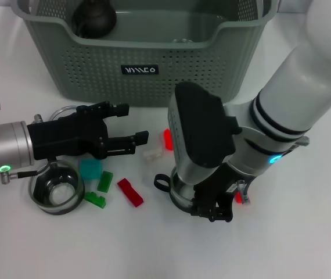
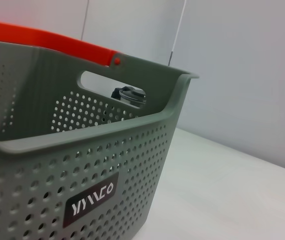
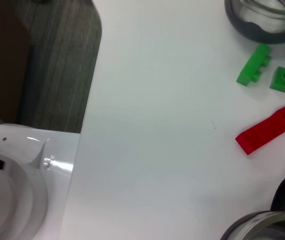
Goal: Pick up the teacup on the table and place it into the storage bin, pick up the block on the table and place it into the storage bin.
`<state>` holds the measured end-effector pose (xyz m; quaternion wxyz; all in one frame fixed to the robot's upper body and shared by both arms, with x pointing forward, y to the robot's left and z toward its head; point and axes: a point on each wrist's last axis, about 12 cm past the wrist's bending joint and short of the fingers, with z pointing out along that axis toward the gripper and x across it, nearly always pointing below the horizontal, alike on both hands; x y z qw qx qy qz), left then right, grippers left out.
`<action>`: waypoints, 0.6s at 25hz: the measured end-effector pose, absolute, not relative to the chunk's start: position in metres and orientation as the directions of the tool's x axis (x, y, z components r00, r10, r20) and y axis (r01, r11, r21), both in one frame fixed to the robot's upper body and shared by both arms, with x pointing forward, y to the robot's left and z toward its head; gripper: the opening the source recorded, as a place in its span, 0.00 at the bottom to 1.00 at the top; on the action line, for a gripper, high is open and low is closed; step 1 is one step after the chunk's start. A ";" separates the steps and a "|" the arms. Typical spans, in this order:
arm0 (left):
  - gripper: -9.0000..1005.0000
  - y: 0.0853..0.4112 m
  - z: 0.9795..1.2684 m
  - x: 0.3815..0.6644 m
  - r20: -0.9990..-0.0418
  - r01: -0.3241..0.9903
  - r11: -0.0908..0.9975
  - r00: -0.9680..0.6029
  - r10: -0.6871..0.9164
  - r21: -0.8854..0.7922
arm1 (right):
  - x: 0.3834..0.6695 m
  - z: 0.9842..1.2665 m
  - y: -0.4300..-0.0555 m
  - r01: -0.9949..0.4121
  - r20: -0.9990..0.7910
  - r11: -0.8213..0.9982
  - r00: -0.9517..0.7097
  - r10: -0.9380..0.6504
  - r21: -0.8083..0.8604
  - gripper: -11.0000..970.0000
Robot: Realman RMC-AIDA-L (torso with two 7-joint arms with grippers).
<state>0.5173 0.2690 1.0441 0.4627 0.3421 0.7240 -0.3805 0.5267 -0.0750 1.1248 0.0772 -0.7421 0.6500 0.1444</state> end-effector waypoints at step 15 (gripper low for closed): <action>0.86 0.270 1.043 0.515 -0.929 0.845 0.479 -0.343 0.141 -0.240 | 0.530 1.177 -0.129 -0.983 -0.387 -0.008 -0.065 -0.920 0.184 0.07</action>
